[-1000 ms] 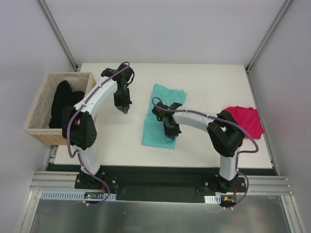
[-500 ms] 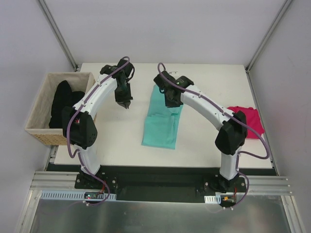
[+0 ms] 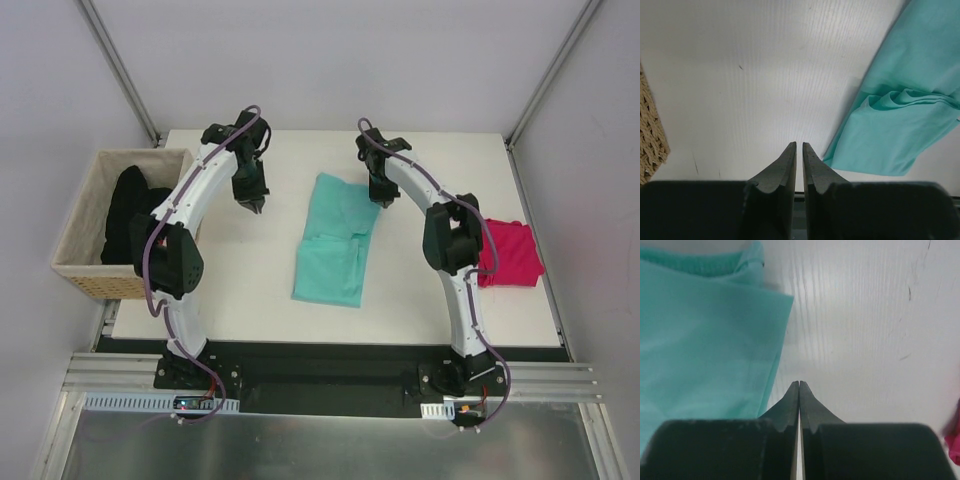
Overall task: Fold and stack the t-shirts
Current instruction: Fold the folded rectangular tshirt in 1/3 of the way
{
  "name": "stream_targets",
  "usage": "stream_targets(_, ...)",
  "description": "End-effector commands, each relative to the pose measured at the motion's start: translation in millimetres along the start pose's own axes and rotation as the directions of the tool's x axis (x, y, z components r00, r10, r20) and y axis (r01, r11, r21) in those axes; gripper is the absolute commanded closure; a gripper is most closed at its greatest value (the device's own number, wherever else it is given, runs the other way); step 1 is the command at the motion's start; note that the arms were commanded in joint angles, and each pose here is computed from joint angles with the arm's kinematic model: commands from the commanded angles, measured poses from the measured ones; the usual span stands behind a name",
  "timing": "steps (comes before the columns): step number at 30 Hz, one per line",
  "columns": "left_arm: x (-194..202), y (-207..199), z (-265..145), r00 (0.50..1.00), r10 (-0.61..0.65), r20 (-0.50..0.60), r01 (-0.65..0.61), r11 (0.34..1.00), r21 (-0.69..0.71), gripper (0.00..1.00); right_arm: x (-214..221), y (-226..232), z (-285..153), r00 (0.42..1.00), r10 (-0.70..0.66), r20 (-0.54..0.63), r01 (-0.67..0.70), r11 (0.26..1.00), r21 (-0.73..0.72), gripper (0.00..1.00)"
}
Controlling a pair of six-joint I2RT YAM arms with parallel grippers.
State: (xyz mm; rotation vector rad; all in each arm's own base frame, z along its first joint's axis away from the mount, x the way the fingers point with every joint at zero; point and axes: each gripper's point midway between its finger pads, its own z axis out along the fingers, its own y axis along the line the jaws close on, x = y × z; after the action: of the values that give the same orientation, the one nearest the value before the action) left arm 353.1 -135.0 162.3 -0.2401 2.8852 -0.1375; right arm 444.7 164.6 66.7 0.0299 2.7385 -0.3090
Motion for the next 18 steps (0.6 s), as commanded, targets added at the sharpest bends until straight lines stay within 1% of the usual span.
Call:
stream_targets(1, -10, 2, -11, 1.0, 0.013, 0.0, -0.013, 1.0, 0.002, 0.91, -27, 4, -3, 1.0, -0.007, 0.022, 0.009, 0.996, -0.085, 0.99)
stream_targets(2, -12, 3, -11, 1.0, 0.01, -0.001, -0.01, 1.0, 0.0, 0.91, -28, 2, 5, 1.0, 0.001, 0.008, -0.001, 0.996, -0.086, 0.99)
stream_targets(8, -18, 6, -13, 1.0, 0.006, -0.005, -0.006, 1.0, -0.005, 0.91, -30, 2, 19, 0.998, 0.053, -0.031, -0.056, 0.988, -0.142, 0.99)
stream_targets(18, -25, 9, -13, 1.0, -0.004, -0.003, 0.004, 1.0, -0.01, 0.91, -23, 27, 28, 0.994, 0.064, -0.086, -0.084, 0.963, -0.257, 0.99)
